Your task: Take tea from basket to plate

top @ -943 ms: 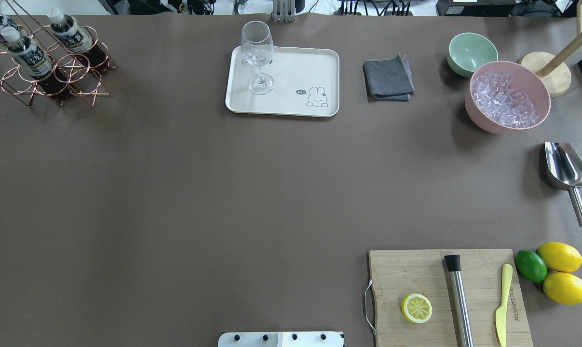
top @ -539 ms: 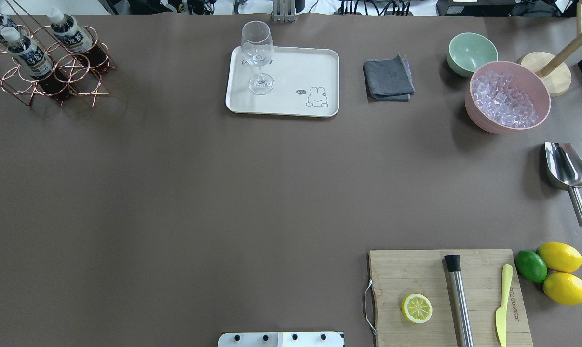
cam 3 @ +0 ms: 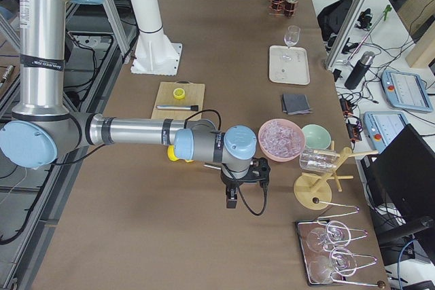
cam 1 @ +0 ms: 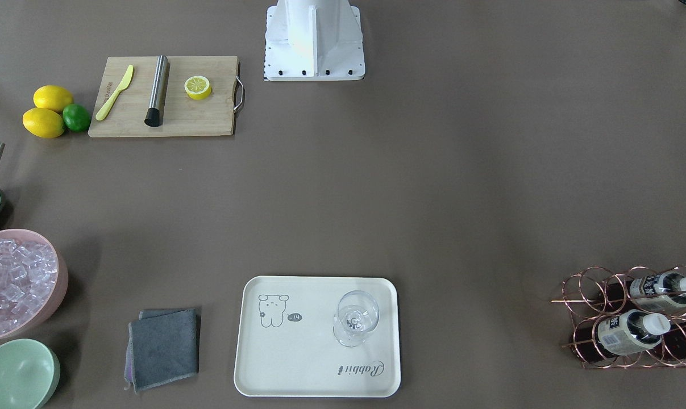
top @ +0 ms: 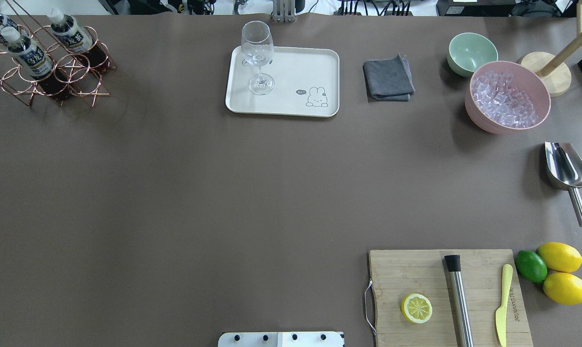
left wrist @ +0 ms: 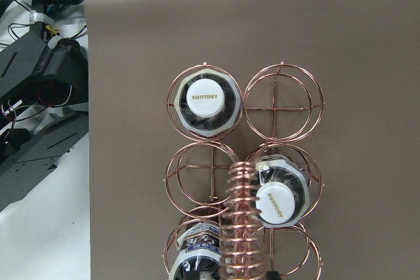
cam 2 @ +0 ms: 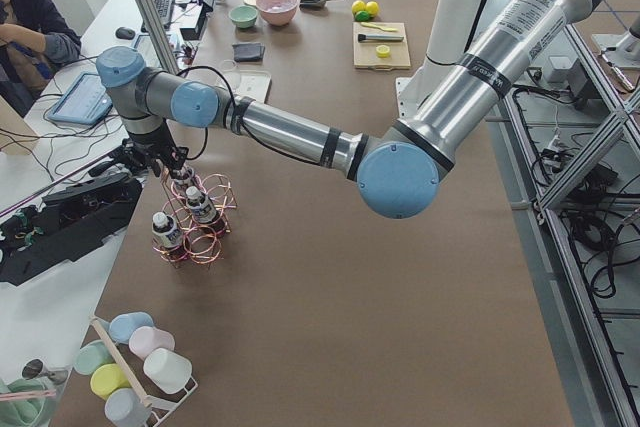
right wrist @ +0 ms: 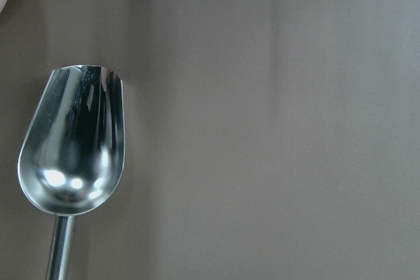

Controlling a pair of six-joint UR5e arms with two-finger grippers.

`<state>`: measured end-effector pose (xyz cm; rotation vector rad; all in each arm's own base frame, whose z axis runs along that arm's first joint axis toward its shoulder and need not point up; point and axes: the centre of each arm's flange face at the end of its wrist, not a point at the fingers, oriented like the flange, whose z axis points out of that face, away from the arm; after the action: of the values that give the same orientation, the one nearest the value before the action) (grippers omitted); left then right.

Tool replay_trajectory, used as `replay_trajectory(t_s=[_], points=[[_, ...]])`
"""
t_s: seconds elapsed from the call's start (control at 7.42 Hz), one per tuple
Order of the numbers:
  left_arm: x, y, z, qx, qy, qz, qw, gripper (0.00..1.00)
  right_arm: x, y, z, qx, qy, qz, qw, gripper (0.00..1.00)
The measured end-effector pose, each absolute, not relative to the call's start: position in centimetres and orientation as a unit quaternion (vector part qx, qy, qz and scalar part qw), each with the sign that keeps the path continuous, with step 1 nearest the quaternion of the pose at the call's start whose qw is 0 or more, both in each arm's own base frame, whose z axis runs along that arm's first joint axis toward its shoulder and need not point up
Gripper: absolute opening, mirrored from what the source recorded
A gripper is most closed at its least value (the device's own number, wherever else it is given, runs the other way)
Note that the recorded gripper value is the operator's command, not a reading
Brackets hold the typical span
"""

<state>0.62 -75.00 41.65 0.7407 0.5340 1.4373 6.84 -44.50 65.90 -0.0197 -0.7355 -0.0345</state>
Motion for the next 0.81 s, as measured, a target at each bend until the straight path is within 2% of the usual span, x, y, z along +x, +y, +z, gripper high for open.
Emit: replay_trajectory(t_s=[0.27, 0.81], points=[[0.6, -74.4, 40.8, 0.332, 0.235, 0.632, 0.660, 0.00, 6.8, -44.5, 65.9, -0.010, -0.359, -0.016, 0.933, 1.00], [0.5, -73.0, 36.8, 0.332, 0.243, 0.608, 0.679, 0.00, 6.8, -44.5, 65.9, -0.010, -0.359, -0.016, 0.933, 1.00]])
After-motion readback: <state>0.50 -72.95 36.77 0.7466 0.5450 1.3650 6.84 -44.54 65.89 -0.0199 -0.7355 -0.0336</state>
